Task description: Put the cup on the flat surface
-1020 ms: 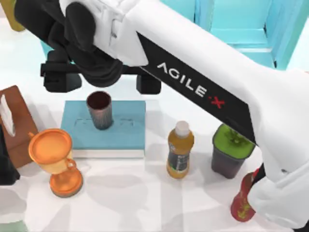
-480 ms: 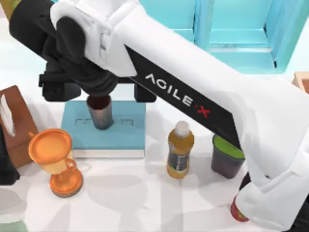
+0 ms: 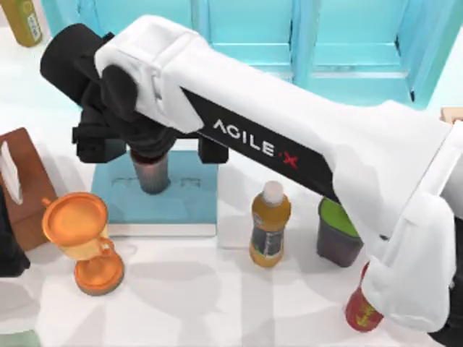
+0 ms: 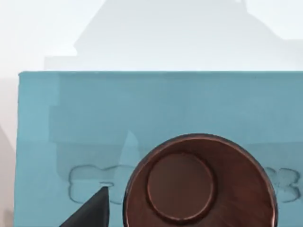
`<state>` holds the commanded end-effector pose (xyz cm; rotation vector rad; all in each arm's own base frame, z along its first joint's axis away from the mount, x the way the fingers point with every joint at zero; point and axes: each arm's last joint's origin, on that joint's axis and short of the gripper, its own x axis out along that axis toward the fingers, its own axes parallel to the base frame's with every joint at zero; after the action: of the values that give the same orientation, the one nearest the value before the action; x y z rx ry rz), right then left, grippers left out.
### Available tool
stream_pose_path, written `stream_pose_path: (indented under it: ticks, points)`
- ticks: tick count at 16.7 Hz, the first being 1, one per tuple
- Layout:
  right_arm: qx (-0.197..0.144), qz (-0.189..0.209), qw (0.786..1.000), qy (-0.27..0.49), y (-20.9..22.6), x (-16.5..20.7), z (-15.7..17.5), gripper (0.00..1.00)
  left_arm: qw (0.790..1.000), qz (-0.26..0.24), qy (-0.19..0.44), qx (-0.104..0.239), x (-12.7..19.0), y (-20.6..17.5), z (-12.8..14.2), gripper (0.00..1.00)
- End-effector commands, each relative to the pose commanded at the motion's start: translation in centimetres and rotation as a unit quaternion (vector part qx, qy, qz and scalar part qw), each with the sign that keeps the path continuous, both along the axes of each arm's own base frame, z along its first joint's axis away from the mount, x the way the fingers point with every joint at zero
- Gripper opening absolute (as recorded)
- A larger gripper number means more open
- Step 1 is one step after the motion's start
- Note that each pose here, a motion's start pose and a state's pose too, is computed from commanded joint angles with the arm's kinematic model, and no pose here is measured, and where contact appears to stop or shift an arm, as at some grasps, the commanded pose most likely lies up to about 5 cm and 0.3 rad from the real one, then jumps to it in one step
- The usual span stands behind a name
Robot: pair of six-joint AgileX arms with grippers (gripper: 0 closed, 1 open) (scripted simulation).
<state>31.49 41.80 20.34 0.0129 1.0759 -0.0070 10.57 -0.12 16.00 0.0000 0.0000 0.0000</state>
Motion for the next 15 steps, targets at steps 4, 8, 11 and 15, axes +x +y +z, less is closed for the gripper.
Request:
stream_pose_path:
  ticks: [4,8,11,15]
  points:
    - [-0.001,0.000,1.000,0.001,-0.3,1.1,-2.6,1.00,1.000,0.000,0.000,0.000,0.0,0.0,0.0,1.00]
    - [-0.001,0.000,1.000,0.001,-0.3,1.1,-2.7,1.00,1.000,0.000,0.000,0.000,0.0,0.0,0.0,1.00]
    - [-0.001,0.000,1.000,0.001,-0.3,1.1,-2.7,0.77,1.000,0.000,0.000,0.000,0.0,0.0,0.0,1.00]
    - [-0.001,0.000,1.000,0.001,-0.3,1.1,-2.7,0.47,1.000,0.000,0.000,0.000,0.0,0.0,0.0,1.00]
